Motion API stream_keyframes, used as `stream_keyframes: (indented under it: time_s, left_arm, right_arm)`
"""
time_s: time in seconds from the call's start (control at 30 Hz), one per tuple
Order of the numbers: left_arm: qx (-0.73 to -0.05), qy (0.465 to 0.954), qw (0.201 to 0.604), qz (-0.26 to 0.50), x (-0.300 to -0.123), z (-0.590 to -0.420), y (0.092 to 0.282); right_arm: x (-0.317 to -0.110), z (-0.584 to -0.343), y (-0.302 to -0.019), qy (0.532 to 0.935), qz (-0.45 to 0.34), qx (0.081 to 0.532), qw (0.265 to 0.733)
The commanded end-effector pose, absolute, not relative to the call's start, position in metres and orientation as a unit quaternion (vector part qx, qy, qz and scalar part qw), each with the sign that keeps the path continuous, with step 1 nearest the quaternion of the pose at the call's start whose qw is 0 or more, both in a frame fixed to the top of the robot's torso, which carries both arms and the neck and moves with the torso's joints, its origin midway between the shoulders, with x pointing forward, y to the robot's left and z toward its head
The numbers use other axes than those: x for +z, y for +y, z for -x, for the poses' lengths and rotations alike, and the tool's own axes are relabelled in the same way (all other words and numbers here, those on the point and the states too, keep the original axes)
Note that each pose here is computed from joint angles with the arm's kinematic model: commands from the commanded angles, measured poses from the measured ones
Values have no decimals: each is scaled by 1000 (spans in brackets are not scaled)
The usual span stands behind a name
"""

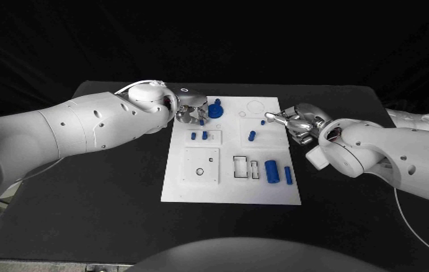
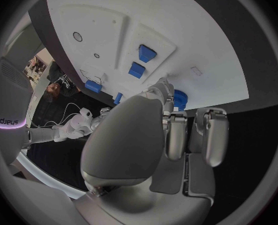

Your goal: Assemble the parts on the task board

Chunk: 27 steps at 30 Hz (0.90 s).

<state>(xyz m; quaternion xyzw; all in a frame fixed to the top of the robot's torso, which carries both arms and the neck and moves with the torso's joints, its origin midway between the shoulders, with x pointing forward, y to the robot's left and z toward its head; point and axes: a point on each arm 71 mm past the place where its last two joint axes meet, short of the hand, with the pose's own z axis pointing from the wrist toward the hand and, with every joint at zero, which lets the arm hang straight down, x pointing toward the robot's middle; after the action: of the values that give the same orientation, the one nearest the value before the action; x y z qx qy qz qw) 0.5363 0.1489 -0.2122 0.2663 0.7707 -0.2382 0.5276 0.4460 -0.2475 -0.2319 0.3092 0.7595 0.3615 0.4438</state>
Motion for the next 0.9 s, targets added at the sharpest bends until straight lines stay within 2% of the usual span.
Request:
stream_keyframes:
  time_s: [0.03,0.9]
  left_arm:
    - [-232,776,518,-276,-215,-535,148]
    - [-221,788,505,-274,-224,-535,147]
  right_arm:
    - [-233,-445,-246,764,-305,364,437]
    - [-233,-446,-247,765,-305,363,436]
